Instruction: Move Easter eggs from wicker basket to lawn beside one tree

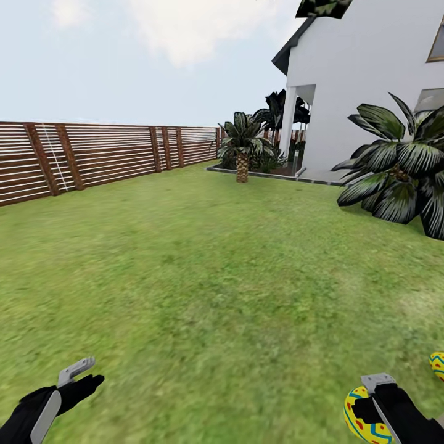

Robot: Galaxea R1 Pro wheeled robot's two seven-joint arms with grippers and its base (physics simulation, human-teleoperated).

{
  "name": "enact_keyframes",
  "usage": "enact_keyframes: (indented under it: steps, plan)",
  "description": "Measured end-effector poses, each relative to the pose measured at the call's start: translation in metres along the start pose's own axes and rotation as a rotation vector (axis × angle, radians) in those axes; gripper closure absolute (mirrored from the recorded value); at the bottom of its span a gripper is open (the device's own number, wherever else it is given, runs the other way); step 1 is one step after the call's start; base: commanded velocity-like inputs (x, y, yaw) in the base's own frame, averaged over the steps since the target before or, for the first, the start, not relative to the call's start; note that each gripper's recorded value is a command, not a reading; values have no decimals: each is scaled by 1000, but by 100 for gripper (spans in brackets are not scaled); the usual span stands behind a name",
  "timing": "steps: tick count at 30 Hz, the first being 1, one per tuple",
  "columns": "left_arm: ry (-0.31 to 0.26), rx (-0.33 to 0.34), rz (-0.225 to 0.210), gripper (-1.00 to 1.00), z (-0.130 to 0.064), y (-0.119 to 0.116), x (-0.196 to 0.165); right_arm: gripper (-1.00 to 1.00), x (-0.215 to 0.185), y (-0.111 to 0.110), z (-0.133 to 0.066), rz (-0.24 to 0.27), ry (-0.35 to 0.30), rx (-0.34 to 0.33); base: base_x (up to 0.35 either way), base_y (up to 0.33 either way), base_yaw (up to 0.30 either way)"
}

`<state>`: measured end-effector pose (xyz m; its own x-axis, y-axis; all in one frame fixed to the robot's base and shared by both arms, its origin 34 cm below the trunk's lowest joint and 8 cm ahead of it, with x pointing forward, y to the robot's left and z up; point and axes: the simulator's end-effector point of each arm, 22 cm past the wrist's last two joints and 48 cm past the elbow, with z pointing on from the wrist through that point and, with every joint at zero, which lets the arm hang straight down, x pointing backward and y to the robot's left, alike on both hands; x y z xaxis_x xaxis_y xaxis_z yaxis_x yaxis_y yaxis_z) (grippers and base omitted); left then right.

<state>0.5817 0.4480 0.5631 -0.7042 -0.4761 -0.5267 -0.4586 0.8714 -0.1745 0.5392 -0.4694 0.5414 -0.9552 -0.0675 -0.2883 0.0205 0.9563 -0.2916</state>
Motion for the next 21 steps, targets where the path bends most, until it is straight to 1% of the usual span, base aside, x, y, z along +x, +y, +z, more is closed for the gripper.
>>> enact_keyframes:
  steps: [4, 5, 7, 9, 16, 17, 19, 21]
  plan:
    - [-2, 5, 0, -100, 2, -2, 1, 100, -3, -3, 1, 9, -19, -1, 0, 0, 0]
    - [-2, 6, 1, -100, 2, -3, 1, 100, -11, -4, 1, 6, -57, -3, 0, 0, 0]
    - [-3, 6, 1, -100, 2, -3, 1, 100, -14, -3, 2, 4, -78, -8, 0, 0, 0]
    - [-2, 7, 1, -100, 2, -3, 1, 100, -14, -2, 3, 0, -76, -5, 0, 0, 0]
    - [1, 11, 3, -100, 12, -4, 12, 100, -7, 4, 15, -1, -74, -3, 0, 0, 0]
    - [3, 11, 2, -100, 14, -3, 13, 100, -4, 2, 17, -1, -68, -1, 0, 0, 0]
    - [4, 9, 3, -100, 17, -2, 16, 100, 10, 0, 25, 5, -34, 0, 0, 0, 0]
    - [4, 8, 3, -100, 20, 0, 19, 100, 16, 2, 30, 5, -24, -2, 0, 0, -55]
